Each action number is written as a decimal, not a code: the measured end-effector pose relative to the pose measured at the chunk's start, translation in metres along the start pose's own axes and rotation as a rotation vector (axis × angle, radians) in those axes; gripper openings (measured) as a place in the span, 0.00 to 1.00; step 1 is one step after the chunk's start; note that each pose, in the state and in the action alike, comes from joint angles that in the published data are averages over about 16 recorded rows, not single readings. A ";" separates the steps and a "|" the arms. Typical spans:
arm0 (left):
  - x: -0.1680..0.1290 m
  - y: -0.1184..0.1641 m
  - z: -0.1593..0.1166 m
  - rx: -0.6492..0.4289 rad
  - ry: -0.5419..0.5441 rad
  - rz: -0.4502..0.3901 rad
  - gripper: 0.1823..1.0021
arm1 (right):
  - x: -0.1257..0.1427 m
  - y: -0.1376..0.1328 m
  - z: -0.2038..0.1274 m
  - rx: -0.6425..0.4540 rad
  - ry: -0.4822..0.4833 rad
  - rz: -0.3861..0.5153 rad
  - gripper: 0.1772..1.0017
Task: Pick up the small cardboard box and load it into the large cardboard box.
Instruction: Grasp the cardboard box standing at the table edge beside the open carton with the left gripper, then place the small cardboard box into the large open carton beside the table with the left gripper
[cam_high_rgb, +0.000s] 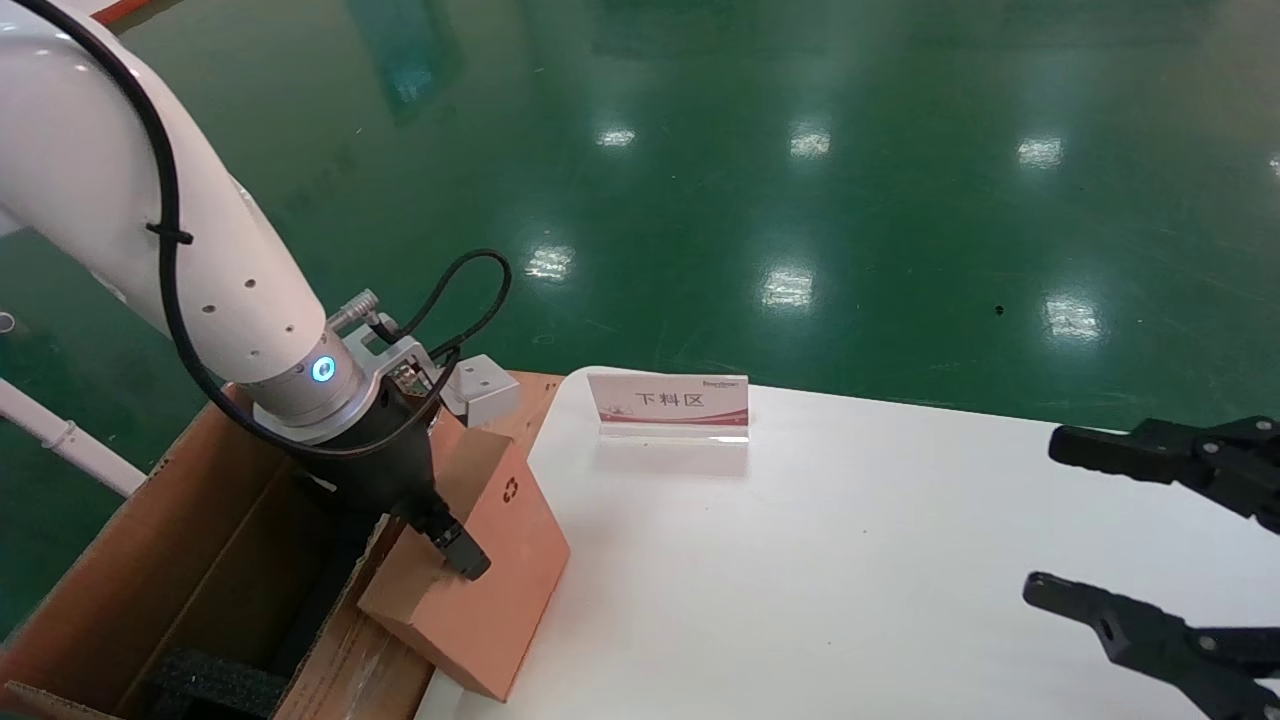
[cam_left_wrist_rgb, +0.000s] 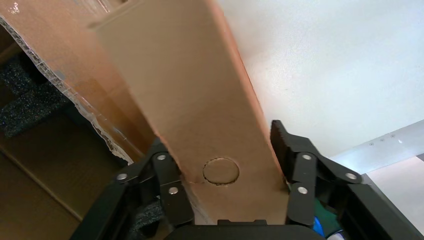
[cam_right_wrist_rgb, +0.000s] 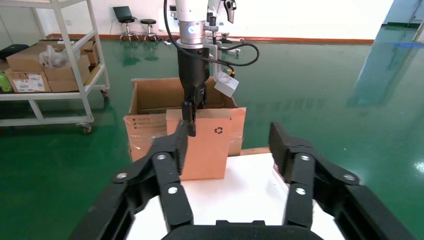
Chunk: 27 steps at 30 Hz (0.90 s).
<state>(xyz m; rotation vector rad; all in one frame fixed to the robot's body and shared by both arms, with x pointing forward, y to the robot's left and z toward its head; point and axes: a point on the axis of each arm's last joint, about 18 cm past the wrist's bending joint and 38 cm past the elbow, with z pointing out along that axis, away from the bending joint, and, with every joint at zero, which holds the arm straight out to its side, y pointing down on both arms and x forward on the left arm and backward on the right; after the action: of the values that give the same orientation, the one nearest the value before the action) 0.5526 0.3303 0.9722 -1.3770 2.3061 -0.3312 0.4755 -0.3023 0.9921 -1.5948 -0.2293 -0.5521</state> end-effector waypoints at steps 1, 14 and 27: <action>0.000 0.000 0.000 0.000 0.000 0.000 0.63 | 0.000 0.000 0.000 0.000 0.000 0.000 0.64; -0.021 -0.005 -0.043 0.108 0.017 -0.062 0.32 | 0.000 0.000 0.000 0.000 0.000 0.000 0.27; -0.070 -0.013 -0.183 0.384 -0.040 -0.042 0.24 | 0.000 0.000 0.000 0.000 0.000 0.000 0.06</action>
<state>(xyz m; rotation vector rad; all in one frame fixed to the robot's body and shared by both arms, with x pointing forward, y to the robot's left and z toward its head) 0.5045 0.3828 1.1557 -1.2240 2.0467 -0.7112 0.4756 -0.3024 0.9921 -1.5948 -0.2292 -0.5520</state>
